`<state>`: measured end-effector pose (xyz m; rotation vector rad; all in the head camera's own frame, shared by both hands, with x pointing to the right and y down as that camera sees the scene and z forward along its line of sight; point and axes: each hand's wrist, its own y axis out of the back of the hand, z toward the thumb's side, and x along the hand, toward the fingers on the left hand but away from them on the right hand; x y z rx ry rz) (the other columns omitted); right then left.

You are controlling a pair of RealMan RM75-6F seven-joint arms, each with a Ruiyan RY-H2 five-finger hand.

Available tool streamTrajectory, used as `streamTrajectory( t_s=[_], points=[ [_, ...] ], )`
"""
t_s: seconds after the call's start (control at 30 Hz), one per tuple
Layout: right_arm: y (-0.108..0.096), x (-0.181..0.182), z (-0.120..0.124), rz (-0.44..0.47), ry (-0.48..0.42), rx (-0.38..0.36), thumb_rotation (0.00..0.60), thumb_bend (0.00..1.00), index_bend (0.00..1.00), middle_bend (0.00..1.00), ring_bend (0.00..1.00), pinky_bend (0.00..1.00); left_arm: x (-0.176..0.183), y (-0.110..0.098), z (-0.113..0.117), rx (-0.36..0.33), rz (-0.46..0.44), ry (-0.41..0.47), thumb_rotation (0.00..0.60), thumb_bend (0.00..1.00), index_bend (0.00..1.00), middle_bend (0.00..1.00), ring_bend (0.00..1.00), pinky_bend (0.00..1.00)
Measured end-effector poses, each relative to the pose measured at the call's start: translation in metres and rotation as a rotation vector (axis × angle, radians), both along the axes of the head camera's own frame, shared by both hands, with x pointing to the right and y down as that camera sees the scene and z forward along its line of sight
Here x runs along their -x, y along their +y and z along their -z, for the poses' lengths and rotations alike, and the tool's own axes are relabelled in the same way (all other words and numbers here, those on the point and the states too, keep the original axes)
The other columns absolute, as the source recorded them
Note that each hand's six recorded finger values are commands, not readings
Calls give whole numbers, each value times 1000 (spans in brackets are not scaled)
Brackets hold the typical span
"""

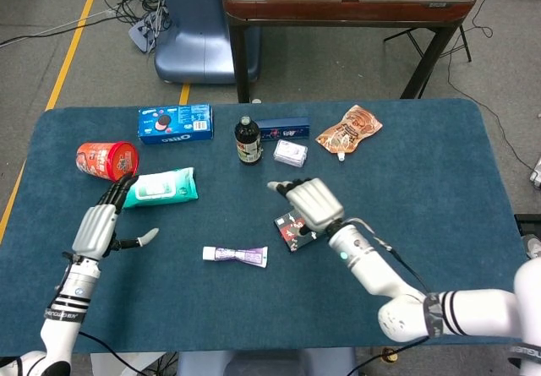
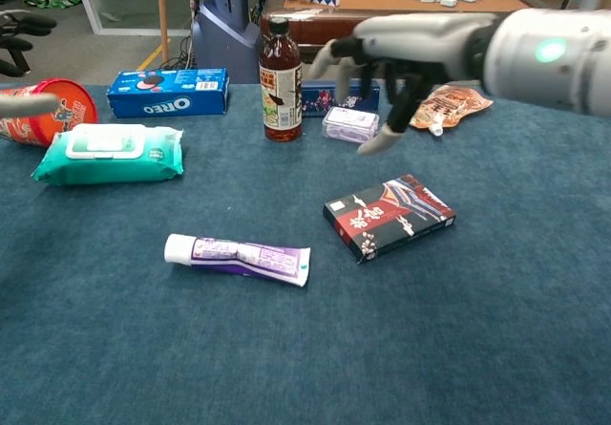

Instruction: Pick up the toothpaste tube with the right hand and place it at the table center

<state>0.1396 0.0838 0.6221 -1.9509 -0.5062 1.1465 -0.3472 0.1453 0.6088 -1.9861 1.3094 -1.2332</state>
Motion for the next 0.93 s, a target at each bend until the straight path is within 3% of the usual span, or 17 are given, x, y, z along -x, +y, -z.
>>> streamTrajectory(
  t_s=[0.23, 0.47, 0.77, 0.93],
  points=[
    [7, -98, 10, -177, 69, -59, 600, 292, 482, 513, 515, 558, 35, 2, 5, -33, 47, -105, 600, 171, 0, 24, 23, 122],
    [27, -174, 30, -310, 114, -143, 600, 299, 545, 568, 562, 585, 62, 16, 12, -76, 11, -258, 600, 173, 0, 38, 30, 148],
    [63, -237, 51, -421, 172, -224, 600, 299, 571, 579, 565, 585, 76, 38, 28, -99, -19, -378, 600, 173, 0, 39, 30, 148],
    [81, -253, 56, -456, 182, -235, 600, 299, 574, 584, 571, 585, 75, 44, 35, -108, -15, -380, 600, 173, 0, 39, 30, 148]
  ],
)
